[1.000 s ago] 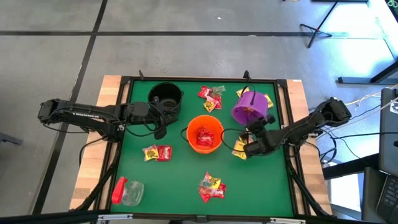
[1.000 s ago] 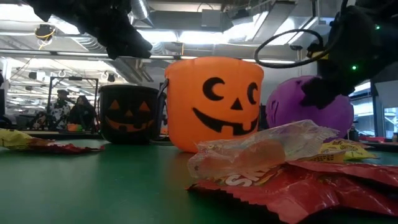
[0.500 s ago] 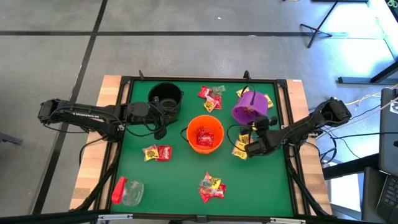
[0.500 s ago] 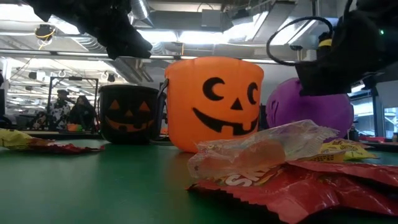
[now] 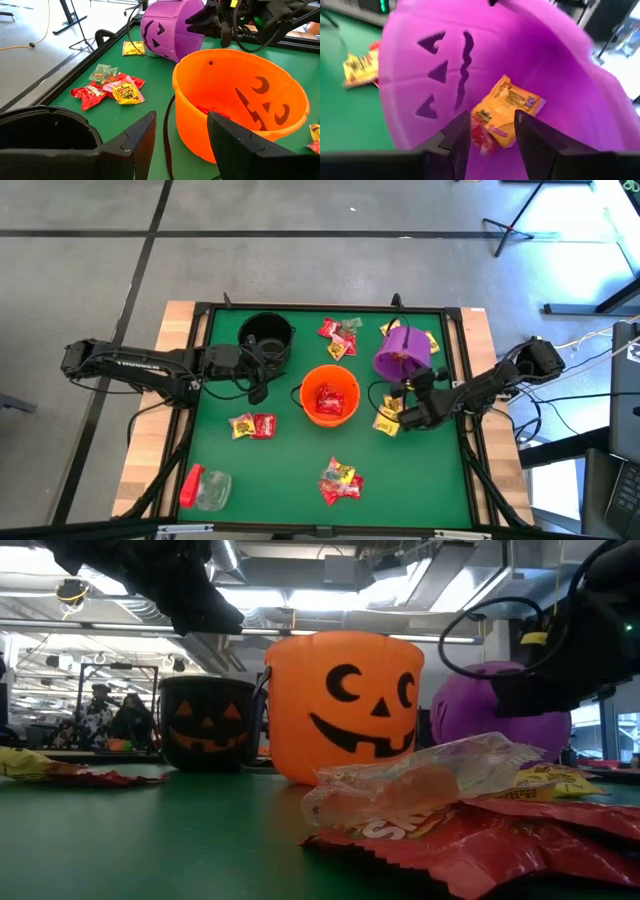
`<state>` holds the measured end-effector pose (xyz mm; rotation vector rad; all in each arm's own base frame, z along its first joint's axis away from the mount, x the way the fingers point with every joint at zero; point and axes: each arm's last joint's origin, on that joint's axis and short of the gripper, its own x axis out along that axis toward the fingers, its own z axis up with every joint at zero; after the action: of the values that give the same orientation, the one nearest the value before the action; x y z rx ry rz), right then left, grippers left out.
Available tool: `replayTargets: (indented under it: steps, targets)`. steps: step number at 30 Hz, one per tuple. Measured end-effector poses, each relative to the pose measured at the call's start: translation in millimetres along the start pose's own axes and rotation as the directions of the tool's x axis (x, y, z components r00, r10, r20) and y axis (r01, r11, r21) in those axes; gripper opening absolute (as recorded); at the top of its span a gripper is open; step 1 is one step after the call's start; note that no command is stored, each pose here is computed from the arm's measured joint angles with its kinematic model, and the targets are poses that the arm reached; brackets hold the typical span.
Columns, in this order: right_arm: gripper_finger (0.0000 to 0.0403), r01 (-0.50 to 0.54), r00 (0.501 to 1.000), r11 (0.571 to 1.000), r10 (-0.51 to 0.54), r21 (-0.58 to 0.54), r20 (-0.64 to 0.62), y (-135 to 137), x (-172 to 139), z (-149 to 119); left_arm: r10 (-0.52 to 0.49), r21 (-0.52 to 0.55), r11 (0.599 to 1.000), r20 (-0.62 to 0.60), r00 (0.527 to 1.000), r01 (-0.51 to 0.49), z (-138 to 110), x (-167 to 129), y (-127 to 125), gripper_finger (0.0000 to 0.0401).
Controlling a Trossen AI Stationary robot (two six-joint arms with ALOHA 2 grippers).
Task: Sort candy
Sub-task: Remove the orange candy from the purple bin and put it into the orange bin
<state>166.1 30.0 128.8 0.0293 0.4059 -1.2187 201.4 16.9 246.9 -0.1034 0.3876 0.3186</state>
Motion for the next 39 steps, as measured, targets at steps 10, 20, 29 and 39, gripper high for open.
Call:
replayTargets:
  steps: [10, 20, 29, 39]
  targets:
    - [0.0149, 0.019, 0.998, 0.985, -0.028, -0.17, -0.051, 9, 16, 3, 0.0, 0.0, 1.0, 0.0, 1.0, 0.0, 0, 0, 0, 0.0167]
    - [0.0149, 0.013, 0.988, 0.968, -0.051, -0.25, -0.147, 14, 28, -2, 0.003, 0.004, 1.0, -0.017, 1.0, -0.002, -2, 0, 0, 0.0167]
    - [0.0149, -0.058, 0.985, 0.938, -0.003, -0.343, -0.174, 26, 31, -7, 0.004, 0.005, 1.0, -0.024, 1.0, -0.004, -2, 0, 0, 0.0167]
    - [0.0149, -0.03, 0.979, 0.948, -0.036, -0.317, -0.201, 22, 40, -8, 0.005, 0.007, 1.0, -0.031, 0.999, -0.005, -3, 0, 0, 0.0167]
